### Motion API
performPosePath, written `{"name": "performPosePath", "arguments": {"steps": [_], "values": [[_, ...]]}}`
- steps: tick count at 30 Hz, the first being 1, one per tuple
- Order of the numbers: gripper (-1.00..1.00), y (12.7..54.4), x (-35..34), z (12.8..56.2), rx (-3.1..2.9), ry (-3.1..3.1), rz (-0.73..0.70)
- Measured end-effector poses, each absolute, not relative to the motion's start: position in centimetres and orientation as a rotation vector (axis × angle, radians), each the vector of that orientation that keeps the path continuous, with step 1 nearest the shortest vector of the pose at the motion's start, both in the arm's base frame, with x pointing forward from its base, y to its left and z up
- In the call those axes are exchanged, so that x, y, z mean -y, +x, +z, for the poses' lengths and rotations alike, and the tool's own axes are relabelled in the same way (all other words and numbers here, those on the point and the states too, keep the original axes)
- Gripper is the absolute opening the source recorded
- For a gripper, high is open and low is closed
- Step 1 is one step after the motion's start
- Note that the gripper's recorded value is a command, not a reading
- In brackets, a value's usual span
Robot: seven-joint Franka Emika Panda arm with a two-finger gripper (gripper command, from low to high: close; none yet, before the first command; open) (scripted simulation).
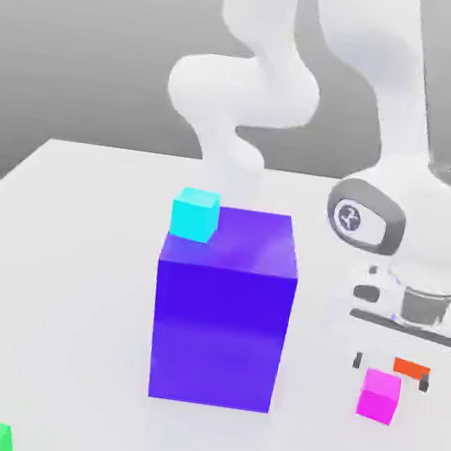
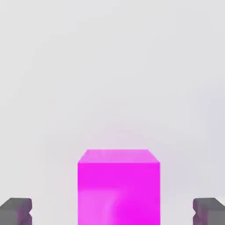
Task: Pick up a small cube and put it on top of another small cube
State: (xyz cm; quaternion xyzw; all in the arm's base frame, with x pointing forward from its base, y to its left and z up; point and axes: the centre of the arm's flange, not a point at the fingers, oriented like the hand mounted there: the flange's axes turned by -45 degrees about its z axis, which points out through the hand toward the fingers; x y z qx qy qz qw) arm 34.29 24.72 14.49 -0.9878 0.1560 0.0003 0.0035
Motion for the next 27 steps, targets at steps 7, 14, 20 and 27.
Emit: {"name": "performPosePath", "arguments": {"steps": [7,14,20,27], "values": [[-1.00,34.2,-24.6,12.9,-0.487,-3.098,0.000],[-1.00,34.3,-24.8,16.7,-0.489,-3.094,-0.001],[-1.00,37.6,-23.6,19.8,-0.470,-3.143,-0.009],[-1.00,48.8,-10.5,21.6,-0.723,-3.122,0.023]]}}
